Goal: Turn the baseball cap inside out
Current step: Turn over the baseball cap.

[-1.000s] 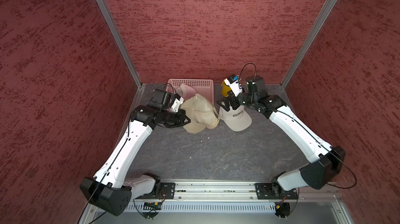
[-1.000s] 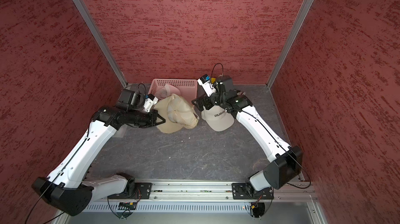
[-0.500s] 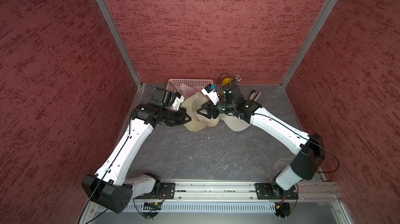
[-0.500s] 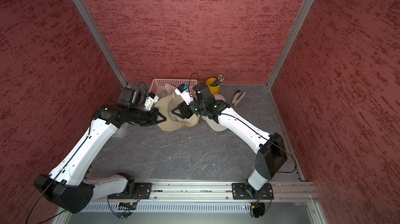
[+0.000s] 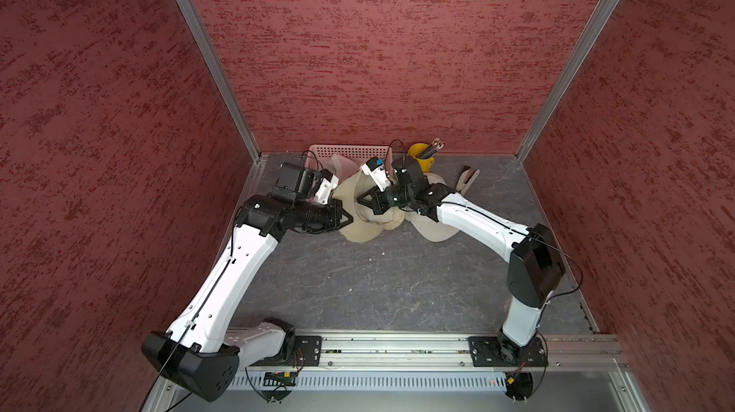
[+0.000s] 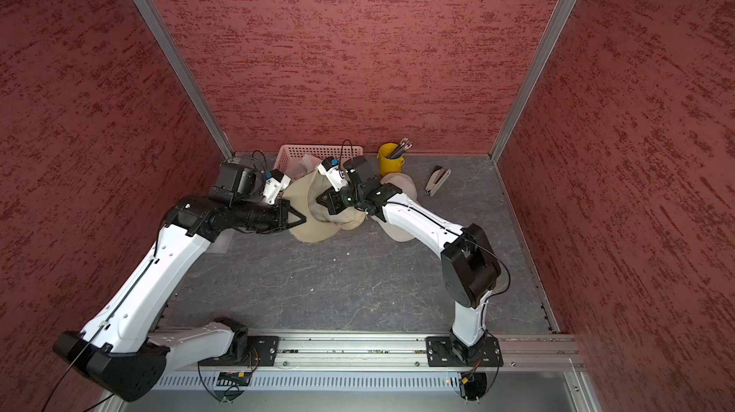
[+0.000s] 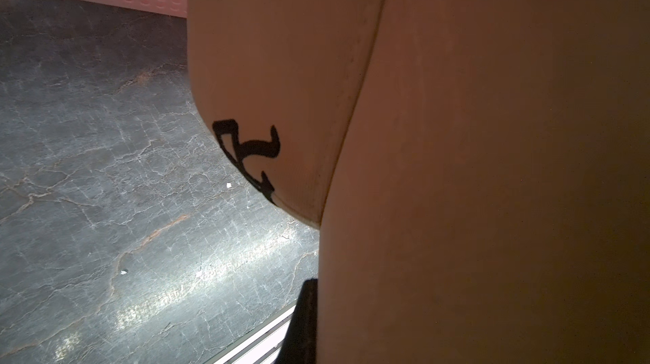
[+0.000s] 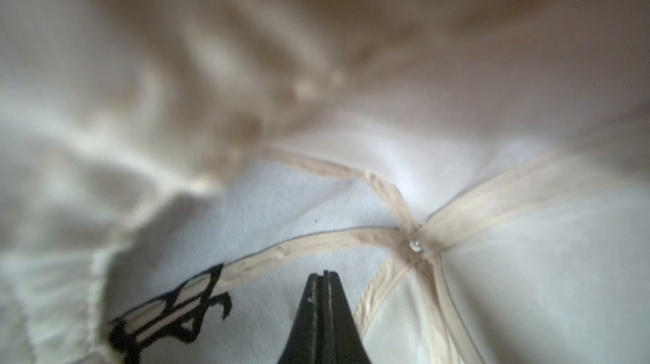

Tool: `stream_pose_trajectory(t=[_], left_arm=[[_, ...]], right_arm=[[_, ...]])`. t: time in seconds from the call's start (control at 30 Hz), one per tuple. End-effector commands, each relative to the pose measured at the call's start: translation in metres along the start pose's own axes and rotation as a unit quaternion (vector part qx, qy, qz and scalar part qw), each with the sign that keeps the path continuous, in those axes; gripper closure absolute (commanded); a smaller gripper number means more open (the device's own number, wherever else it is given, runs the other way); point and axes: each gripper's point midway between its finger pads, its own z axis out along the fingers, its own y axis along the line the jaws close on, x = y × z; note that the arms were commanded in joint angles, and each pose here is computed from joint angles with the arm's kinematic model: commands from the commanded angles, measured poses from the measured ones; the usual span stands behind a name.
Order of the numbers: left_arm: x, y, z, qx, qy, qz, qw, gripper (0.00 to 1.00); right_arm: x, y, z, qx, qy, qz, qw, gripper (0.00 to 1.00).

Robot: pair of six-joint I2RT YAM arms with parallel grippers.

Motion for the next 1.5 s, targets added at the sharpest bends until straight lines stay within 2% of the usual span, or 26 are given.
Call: stream_pose_trajectory(t=[0.0,0.17,0.3,0.4,0.5,0.57,0.73,0.97,1.07,1.2,1.33,1.4,1.47], left_arm=[[-0.001,-0.007,-0.002,0.016,-0.013,0.007,1.000,1.00],[0.002,-0.009,0.001,0.023,-0.010,0.006,1.000,1.00],[0.002,-0.008,0.000,0.021,-0.014,0.006,1.000,1.00],[-0.001,-0.011,-0.007,0.019,-0.029,0.012,0.999,1.00],[-0.004,-0.011,-0.013,0.010,-0.040,0.016,0.999,1.00],[-0.006,-0.010,-0.015,0.005,-0.046,0.017,0.999,1.00],[-0.015,-0.009,-0.018,0.001,-0.067,0.014,0.998,1.00],[-0.017,-0.013,-0.015,0.020,-0.065,0.013,0.998,1.00],[-0.017,-0.017,-0.015,0.032,-0.067,0.013,0.997,1.00],[-0.015,-0.020,-0.016,0.039,-0.062,0.012,0.997,1.00],[-0.006,-0.012,-0.013,0.029,-0.051,0.006,0.998,1.00],[-0.005,-0.008,-0.012,0.023,-0.051,0.001,0.998,1.00],[-0.008,-0.003,-0.013,0.018,-0.059,-0.005,0.998,1.00]], right_arm=[[-0.065,0.008,-0.021,0.006,-0.111,-0.014,0.994,1.00],[-0.083,0.004,-0.025,-0.002,-0.157,0.003,0.988,1.00],[-0.098,-0.025,-0.033,0.041,-0.194,0.039,0.979,1.00],[-0.095,-0.053,-0.041,0.102,-0.186,0.056,0.976,1.00],[-0.080,-0.079,-0.048,0.176,-0.155,0.060,0.970,1.00],[-0.071,-0.084,-0.053,0.202,-0.133,0.057,0.969,1.00],[-0.055,-0.080,-0.058,0.220,-0.095,0.047,0.970,1.00],[-0.054,-0.054,-0.047,0.147,-0.080,0.049,0.985,1.00],[-0.052,-0.045,-0.036,0.140,-0.081,0.052,0.985,1.00],[-0.045,-0.078,-0.036,0.211,-0.094,0.077,0.970,1.00],[-0.060,-0.107,-0.065,0.245,-0.164,0.114,0.949,1.00],[-0.072,-0.106,-0.079,0.258,-0.179,0.105,0.944,1.00],[-0.081,-0.087,-0.087,0.255,-0.172,0.071,0.949,1.00]])
